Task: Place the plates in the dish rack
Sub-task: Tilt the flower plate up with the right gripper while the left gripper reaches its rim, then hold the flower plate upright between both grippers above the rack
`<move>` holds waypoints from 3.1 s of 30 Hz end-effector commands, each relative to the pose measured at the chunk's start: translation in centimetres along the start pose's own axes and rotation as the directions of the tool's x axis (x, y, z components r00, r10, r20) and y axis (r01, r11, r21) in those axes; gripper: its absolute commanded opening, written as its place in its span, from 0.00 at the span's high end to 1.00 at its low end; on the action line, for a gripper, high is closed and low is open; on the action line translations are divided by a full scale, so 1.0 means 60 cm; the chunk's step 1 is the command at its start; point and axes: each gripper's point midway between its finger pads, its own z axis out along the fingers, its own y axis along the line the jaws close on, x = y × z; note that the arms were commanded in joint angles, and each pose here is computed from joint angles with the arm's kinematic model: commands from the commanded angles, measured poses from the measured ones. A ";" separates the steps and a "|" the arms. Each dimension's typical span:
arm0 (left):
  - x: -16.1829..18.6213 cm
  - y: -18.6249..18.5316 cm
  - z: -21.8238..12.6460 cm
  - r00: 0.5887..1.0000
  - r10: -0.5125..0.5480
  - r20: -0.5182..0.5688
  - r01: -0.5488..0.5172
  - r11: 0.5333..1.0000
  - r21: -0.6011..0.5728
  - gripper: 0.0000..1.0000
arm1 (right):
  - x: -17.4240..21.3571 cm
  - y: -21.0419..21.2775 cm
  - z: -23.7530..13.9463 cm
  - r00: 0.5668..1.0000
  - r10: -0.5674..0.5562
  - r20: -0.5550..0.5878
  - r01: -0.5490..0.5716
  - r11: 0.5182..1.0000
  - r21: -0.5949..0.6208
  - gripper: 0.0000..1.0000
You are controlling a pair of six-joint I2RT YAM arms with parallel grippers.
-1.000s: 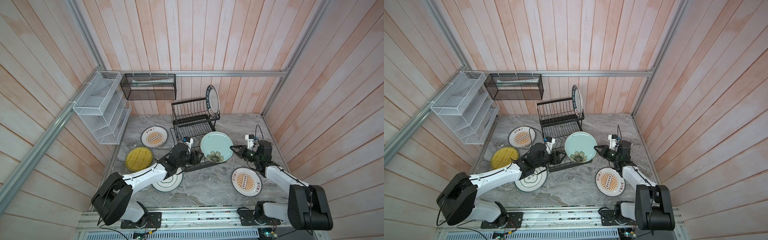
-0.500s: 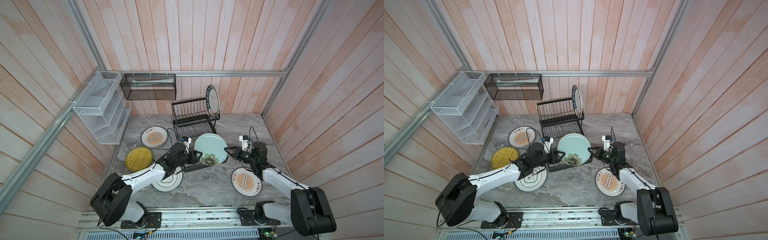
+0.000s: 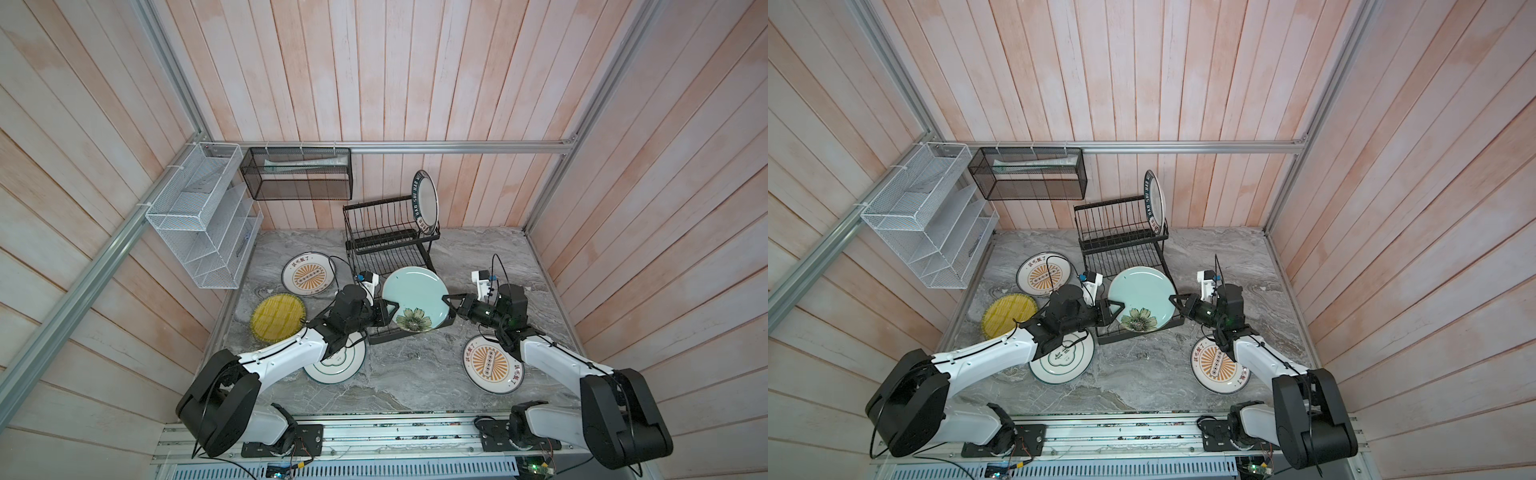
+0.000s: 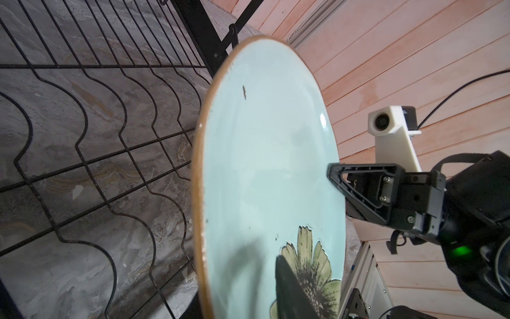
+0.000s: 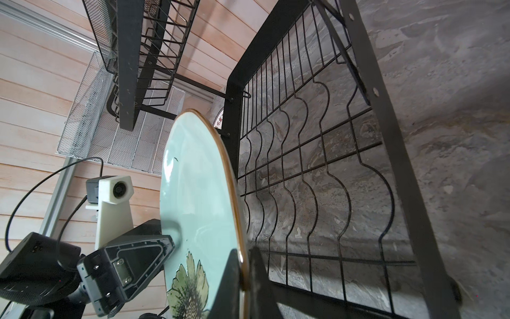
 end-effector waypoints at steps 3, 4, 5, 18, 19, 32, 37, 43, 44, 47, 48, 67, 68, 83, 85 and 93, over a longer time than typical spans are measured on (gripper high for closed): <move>-0.014 -0.037 -0.014 0.999 0.035 0.029 -0.038 0.996 0.083 0.74 | -0.014 0.056 0.007 0.997 -0.078 0.018 0.079 0.991 -0.108 1.00; -0.013 -0.039 -0.015 0.999 0.036 0.028 -0.039 0.995 0.087 0.75 | -0.015 0.058 0.008 0.996 -0.083 0.017 0.084 0.990 -0.111 1.00; -0.014 -0.039 -0.016 0.999 0.036 0.029 -0.039 0.995 0.089 0.76 | -0.014 0.060 0.009 0.996 -0.086 0.014 0.087 0.990 -0.112 1.00; -0.020 -0.056 -0.021 0.999 0.026 0.044 -0.032 0.990 0.138 0.90 | -0.008 0.079 0.015 0.995 -0.104 0.010 0.104 0.983 -0.151 1.00; -0.020 -0.057 -0.021 0.999 0.024 0.043 -0.030 0.990 0.140 0.91 | -0.009 0.082 0.015 0.994 -0.105 0.012 0.106 0.982 -0.154 1.00; -0.032 -0.062 -0.036 0.994 -0.029 0.107 0.010 0.985 0.172 1.00 | -0.005 0.106 0.014 0.992 -0.128 0.012 0.128 0.975 -0.182 0.92; -0.040 -0.067 -0.047 0.989 -0.043 0.140 0.016 0.982 0.187 1.00 | -0.001 0.117 0.015 0.991 -0.133 0.012 0.133 0.971 -0.200 0.87; -0.051 -0.072 -0.055 0.985 -0.039 0.169 0.006 0.981 0.193 1.00 | 0.004 0.132 0.018 0.989 -0.147 0.006 0.145 0.965 -0.219 0.83; -0.054 -0.073 -0.055 0.985 -0.036 0.171 0.002 0.981 0.193 1.00 | 0.005 0.133 0.018 0.989 -0.149 0.006 0.147 0.964 -0.221 0.82; -0.065 -0.079 -0.057 0.983 -0.033 0.180 -0.004 0.979 0.203 1.00 | 0.008 0.138 0.019 0.989 -0.150 0.002 0.146 0.962 -0.229 0.81; -0.068 -0.080 -0.057 0.982 -0.034 0.183 -0.005 0.979 0.206 1.00 | 0.008 0.142 0.019 0.988 -0.151 0.001 0.147 0.961 -0.236 0.80; -0.070 -0.079 -0.067 0.979 -0.057 0.198 0.009 0.972 0.236 1.00 | 0.033 0.195 0.054 0.976 -0.212 -0.051 0.187 0.934 -0.304 0.80; -0.070 -0.078 -0.068 0.978 -0.059 0.199 0.010 0.972 0.235 1.00 | 0.035 0.197 0.055 0.975 -0.214 -0.053 0.188 0.933 -0.308 0.80; -0.080 -0.072 -0.089 0.961 -0.126 0.248 0.061 0.965 0.257 1.00 | 0.049 0.213 0.058 0.971 -0.228 -0.065 0.192 0.918 -0.346 0.79; -0.085 -0.071 -0.094 0.954 -0.135 0.266 0.064 0.964 0.258 1.00 | 0.050 0.216 0.058 0.971 -0.229 -0.066 0.191 0.916 -0.354 0.79; -0.093 -0.066 -0.102 0.944 -0.143 0.296 0.070 0.967 0.245 1.00 | 0.053 0.222 0.055 0.971 -0.230 -0.061 0.192 0.910 -0.368 0.79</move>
